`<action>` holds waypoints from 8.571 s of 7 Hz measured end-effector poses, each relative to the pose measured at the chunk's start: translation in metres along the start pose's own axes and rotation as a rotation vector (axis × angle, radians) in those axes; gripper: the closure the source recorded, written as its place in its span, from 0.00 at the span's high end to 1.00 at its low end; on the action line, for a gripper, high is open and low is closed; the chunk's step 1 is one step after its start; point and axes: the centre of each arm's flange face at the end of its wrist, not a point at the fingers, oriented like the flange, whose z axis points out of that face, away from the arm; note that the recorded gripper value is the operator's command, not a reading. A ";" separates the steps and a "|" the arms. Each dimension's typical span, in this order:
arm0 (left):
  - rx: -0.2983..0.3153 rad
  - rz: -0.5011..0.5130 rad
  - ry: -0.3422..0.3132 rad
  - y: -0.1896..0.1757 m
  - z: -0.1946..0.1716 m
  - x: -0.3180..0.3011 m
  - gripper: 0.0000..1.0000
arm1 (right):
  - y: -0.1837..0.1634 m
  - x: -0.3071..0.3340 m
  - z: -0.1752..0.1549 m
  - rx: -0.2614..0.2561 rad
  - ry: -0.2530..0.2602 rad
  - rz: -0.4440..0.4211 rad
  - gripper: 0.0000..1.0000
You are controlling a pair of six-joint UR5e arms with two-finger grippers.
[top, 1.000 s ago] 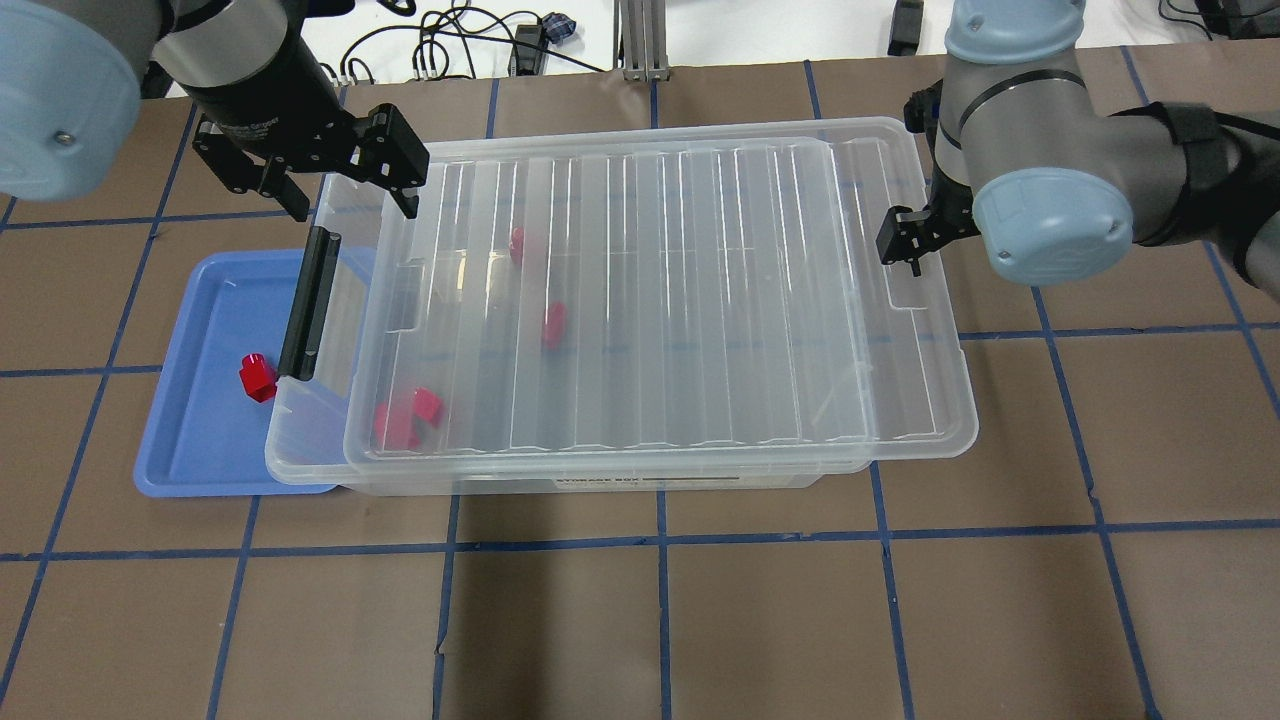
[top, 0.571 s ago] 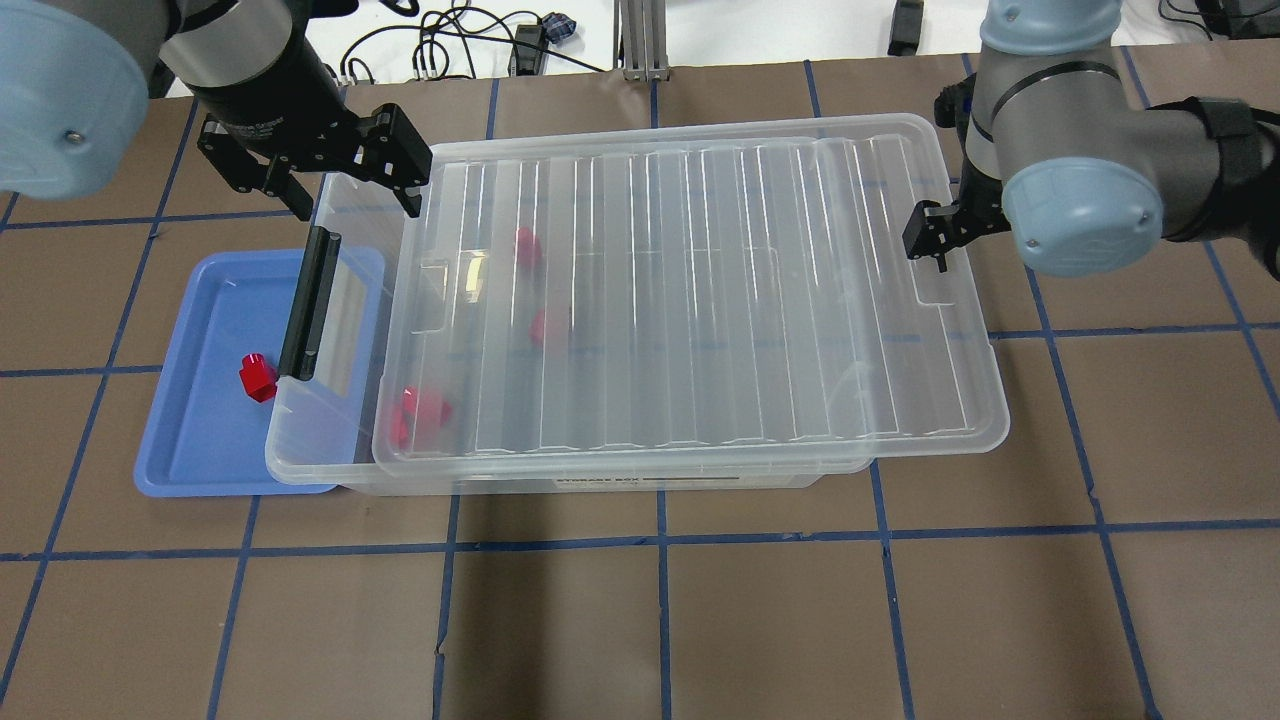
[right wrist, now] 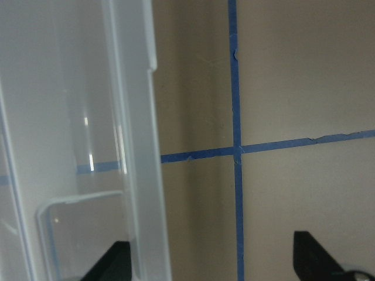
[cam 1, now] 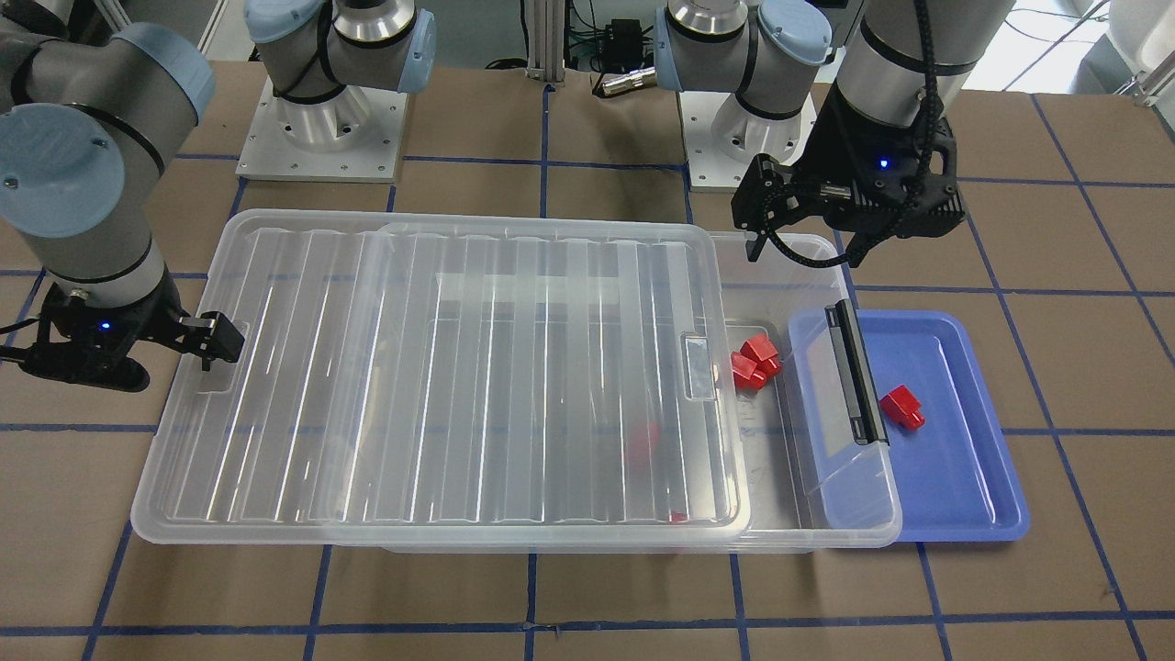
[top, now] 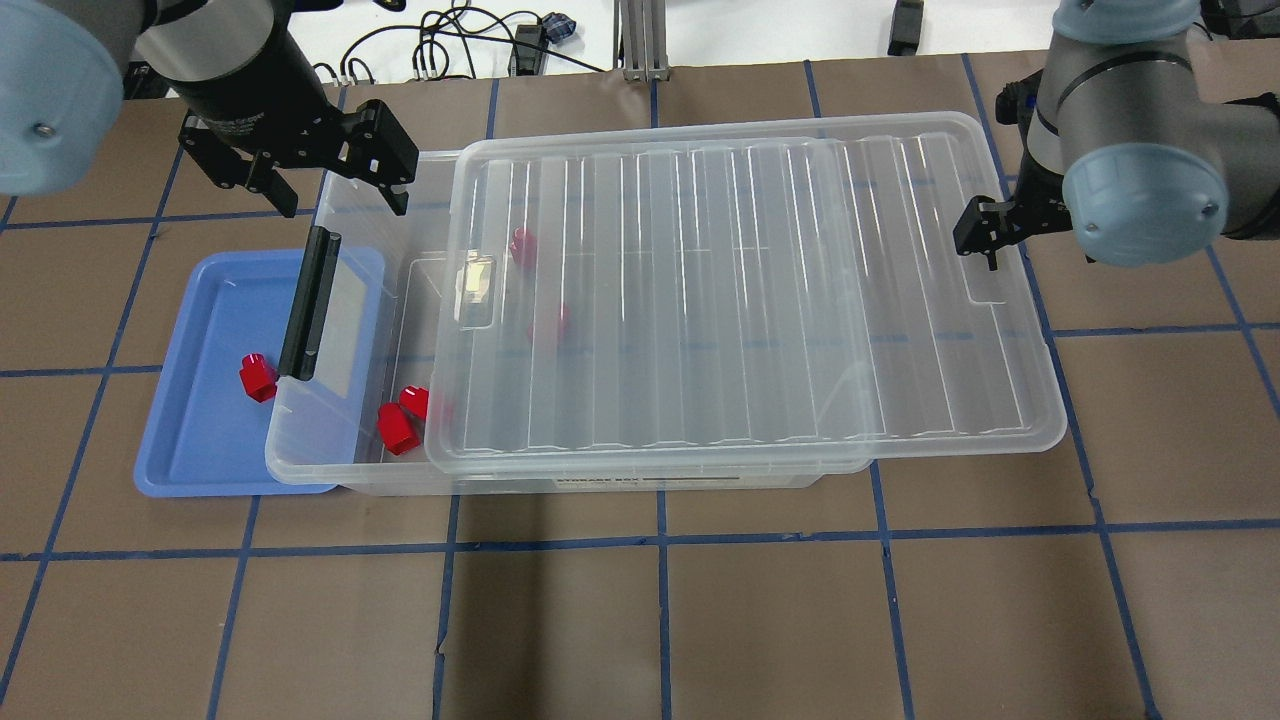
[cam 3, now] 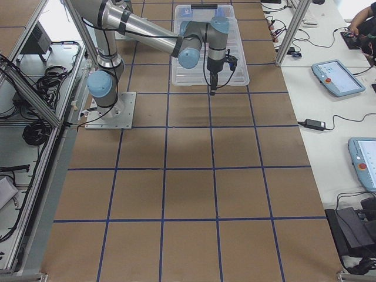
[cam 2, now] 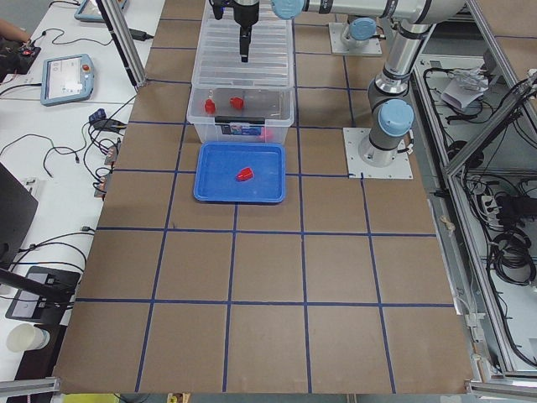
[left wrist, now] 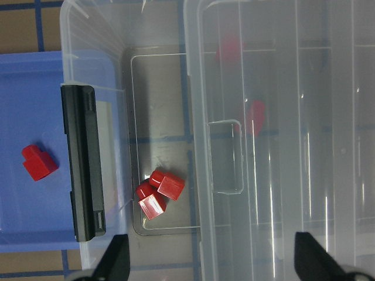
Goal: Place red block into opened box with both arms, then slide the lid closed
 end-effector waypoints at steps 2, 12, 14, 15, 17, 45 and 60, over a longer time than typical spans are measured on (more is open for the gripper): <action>-0.004 -0.083 -0.008 -0.013 0.003 -0.053 1.00 | -0.001 0.032 0.008 -0.015 -0.002 0.037 1.00; -0.195 -0.440 0.100 -0.025 0.176 -0.285 1.00 | 0.015 -0.033 -0.146 0.101 -0.120 -0.083 1.00; -0.111 -0.337 0.093 -0.021 0.233 -0.288 1.00 | 0.031 -0.068 -0.175 0.056 -0.161 -0.103 1.00; -0.089 -0.300 0.084 -0.015 0.255 -0.286 0.97 | 0.035 -0.073 -0.177 0.033 -0.166 -0.107 1.00; -0.123 -0.288 0.076 -0.001 0.287 -0.281 0.77 | 0.037 -0.076 -0.176 0.016 -0.186 -0.102 1.00; -0.003 -0.085 -0.009 -0.048 0.234 -0.017 1.00 | 0.033 -0.067 -0.171 0.006 -0.192 -0.085 1.00; 0.048 -0.055 -0.022 0.017 -0.017 -0.005 1.00 | 0.037 0.117 0.029 -0.092 -0.248 -0.126 1.00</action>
